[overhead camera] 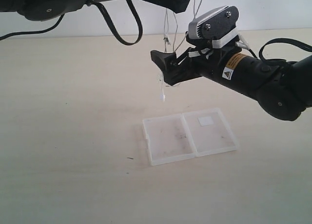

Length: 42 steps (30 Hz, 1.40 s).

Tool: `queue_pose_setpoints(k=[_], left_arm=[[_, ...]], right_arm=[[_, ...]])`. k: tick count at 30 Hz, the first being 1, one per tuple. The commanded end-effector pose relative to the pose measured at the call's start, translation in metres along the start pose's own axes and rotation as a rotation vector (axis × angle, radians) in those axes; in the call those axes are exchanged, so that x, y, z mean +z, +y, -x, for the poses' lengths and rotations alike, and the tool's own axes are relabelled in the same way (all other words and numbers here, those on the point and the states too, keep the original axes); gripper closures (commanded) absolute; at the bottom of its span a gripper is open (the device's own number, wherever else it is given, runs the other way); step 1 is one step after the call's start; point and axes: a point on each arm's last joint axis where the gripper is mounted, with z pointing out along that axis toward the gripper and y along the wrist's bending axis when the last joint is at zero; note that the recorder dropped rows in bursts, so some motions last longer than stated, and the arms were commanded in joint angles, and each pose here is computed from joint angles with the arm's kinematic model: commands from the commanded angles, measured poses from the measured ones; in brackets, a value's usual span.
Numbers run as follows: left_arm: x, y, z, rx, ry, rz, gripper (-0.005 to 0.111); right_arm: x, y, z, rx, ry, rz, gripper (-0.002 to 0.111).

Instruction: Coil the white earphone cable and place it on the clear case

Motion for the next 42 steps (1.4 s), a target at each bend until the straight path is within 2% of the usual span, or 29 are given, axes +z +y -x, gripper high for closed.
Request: queue_pose_setpoints(k=[1,4,11,19,27,37,42], left_arm=[[-0.0007,-0.0012,0.0055,-0.020,-0.019,-0.002,0.107],[-0.0007,-0.0012,0.0055,-0.020,-0.019,-0.002,0.107],[-0.0007,-0.0013,0.0057,-0.020,-0.021,-0.003,0.107],[-0.0007,-0.0014,0.0059,-0.022,-0.023,-0.004,0.107],[-0.0007,-0.0015,0.0060,-0.022,-0.025,-0.005,0.107],[-0.0007,-0.0015,0.0060,-0.022,-0.025,-0.005,0.107],[-0.0007,-0.0016,0.0060,-0.020,-0.025,-0.005,0.107]], right_arm=[[0.0017,0.0015,0.0022,-0.001,-0.018,0.011,0.035],[0.0017,0.0018,0.0022,-0.004,-0.017,0.015,0.040],[0.0059,0.0012,0.0103,0.011,-0.071,0.023,0.039],[0.0113,0.0015,0.0075,0.006,-0.018,0.042,0.043],[0.0113,0.0015,0.0074,0.011,-0.017,0.042,0.063],[0.0113,0.0021,0.0067,0.004,-0.010,0.048,0.106],[0.0090,0.0001,0.0061,0.012,0.061,0.024,0.108]])
